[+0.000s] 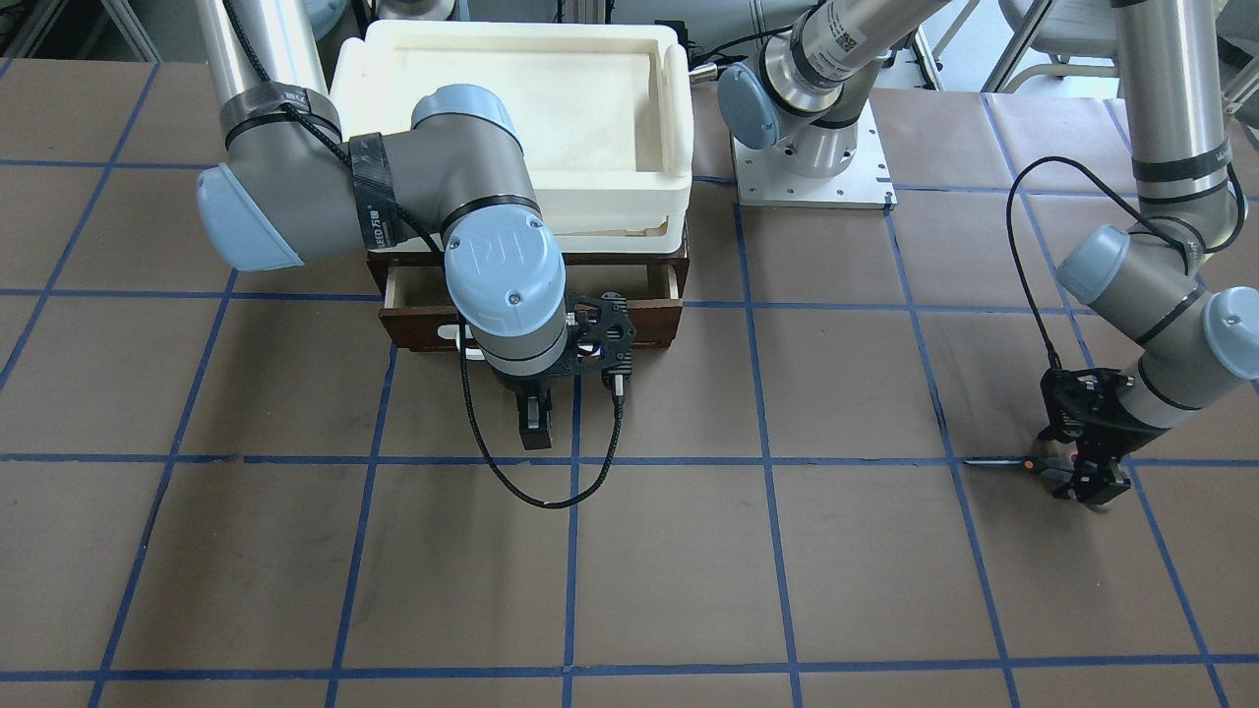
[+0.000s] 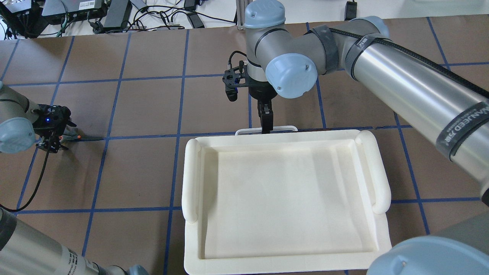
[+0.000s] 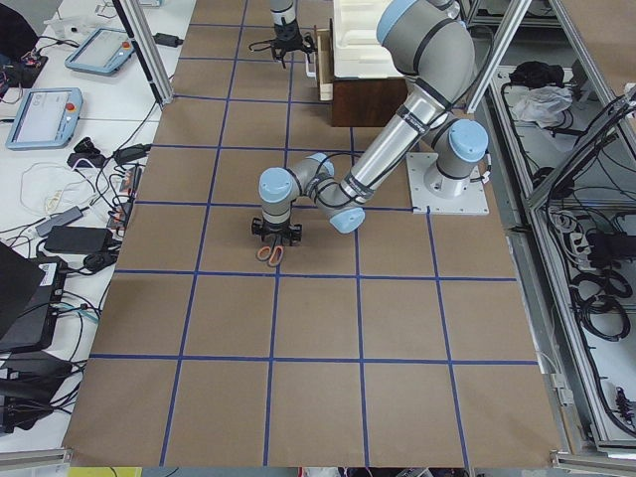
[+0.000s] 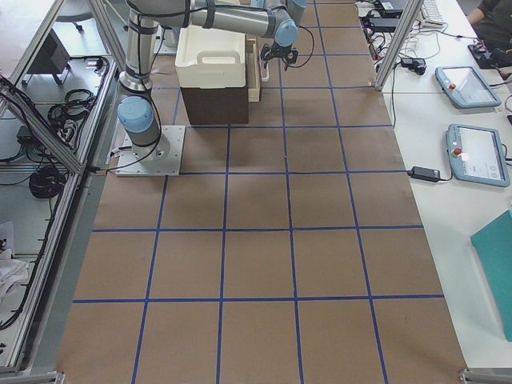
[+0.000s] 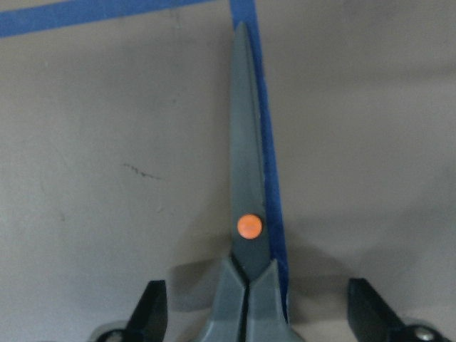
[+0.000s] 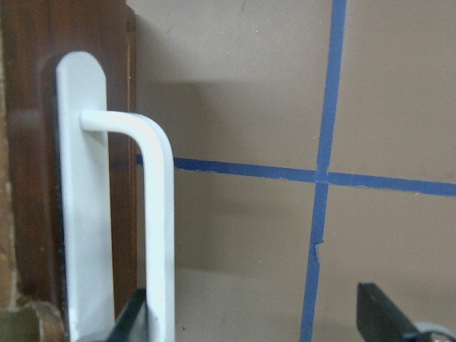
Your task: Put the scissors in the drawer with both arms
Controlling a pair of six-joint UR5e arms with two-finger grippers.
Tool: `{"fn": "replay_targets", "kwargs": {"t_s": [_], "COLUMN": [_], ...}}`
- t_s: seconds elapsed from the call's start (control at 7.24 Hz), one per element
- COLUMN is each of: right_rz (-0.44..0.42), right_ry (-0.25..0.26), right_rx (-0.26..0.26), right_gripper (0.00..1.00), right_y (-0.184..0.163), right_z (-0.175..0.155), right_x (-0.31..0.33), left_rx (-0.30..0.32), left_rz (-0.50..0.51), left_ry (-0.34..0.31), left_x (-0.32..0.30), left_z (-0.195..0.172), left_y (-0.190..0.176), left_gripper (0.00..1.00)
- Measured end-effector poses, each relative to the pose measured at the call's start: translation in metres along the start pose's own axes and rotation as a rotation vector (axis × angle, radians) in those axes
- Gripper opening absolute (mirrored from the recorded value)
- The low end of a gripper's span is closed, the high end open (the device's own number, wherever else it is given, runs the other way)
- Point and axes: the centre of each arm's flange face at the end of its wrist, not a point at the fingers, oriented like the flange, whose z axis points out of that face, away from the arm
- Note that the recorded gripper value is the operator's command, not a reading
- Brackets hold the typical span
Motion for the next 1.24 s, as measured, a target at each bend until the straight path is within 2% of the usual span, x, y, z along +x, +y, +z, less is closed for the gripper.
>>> {"fn": "replay_targets", "kwargs": {"t_s": [0.14, 0.55, 0.69, 1.24], "right_rz": [-0.001, 0.005, -0.005, -0.04], "right_ry": [0.002, 0.009, 0.011, 0.015], "right_rx": [0.002, 0.007, 0.008, 0.009], "right_gripper": [1.0, 1.0, 1.0, 1.0], "right_y": [0.0, 0.006, 0.008, 0.009], "right_z": [0.0, -0.01, -0.012, -0.009], "right_x": [0.002, 0.007, 0.008, 0.018], "left_rx": [0.0, -0.002, -0.003, -0.021], "left_rz": [0.0, 0.002, 0.002, 0.015], "left_ry": [0.0, -0.003, -0.004, -0.023], "left_x": [0.0, -0.001, -0.002, -0.007], "left_z": [0.0, -0.001, -0.001, -0.023], "left_y": [0.0, 0.0, 0.0, -0.007], "left_gripper": [0.58, 0.3, 0.16, 0.14]}}
